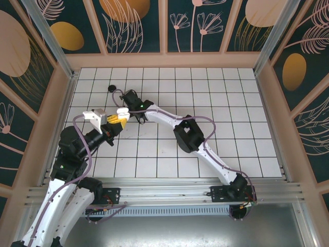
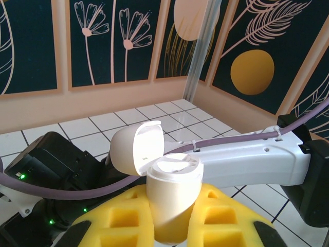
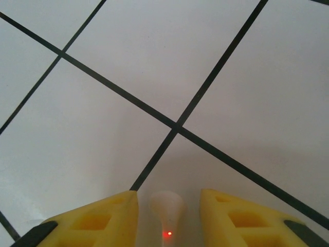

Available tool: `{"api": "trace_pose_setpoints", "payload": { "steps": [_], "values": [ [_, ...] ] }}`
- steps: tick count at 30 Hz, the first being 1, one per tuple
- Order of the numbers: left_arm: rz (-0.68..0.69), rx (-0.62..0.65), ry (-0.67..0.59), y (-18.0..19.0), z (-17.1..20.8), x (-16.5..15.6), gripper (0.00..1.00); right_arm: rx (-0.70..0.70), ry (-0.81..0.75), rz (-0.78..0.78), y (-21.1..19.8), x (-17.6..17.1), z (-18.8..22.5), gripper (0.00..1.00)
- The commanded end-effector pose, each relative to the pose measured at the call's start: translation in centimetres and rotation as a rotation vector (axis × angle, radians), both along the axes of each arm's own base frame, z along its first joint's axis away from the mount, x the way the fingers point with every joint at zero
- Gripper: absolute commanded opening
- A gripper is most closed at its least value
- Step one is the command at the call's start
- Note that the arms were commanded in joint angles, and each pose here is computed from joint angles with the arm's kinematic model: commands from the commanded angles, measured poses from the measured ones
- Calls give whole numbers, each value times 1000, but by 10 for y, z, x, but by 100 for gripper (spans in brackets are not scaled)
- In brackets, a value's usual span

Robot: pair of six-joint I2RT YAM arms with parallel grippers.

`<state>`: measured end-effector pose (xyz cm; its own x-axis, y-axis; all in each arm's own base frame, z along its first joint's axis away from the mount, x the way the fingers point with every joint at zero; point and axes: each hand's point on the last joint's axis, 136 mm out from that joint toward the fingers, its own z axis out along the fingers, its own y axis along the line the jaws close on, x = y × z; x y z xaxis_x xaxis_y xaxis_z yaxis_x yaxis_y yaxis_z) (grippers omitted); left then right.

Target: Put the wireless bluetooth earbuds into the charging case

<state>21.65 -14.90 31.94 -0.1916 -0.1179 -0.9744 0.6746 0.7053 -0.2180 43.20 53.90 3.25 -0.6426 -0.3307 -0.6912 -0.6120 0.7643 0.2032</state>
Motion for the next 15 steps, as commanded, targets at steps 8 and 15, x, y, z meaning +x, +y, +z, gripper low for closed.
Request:
{"api": "trace_pose_setpoints", "payload": {
  "steps": [8,15],
  "values": [
    [7,-12,-19,1,6,-1,0,-156,-17,19,-13,-12,-31,22],
    [-1,-14,-7,-1,2,1,0,-213,-8,-13,-31,-17,-24,14]
  ]
}}
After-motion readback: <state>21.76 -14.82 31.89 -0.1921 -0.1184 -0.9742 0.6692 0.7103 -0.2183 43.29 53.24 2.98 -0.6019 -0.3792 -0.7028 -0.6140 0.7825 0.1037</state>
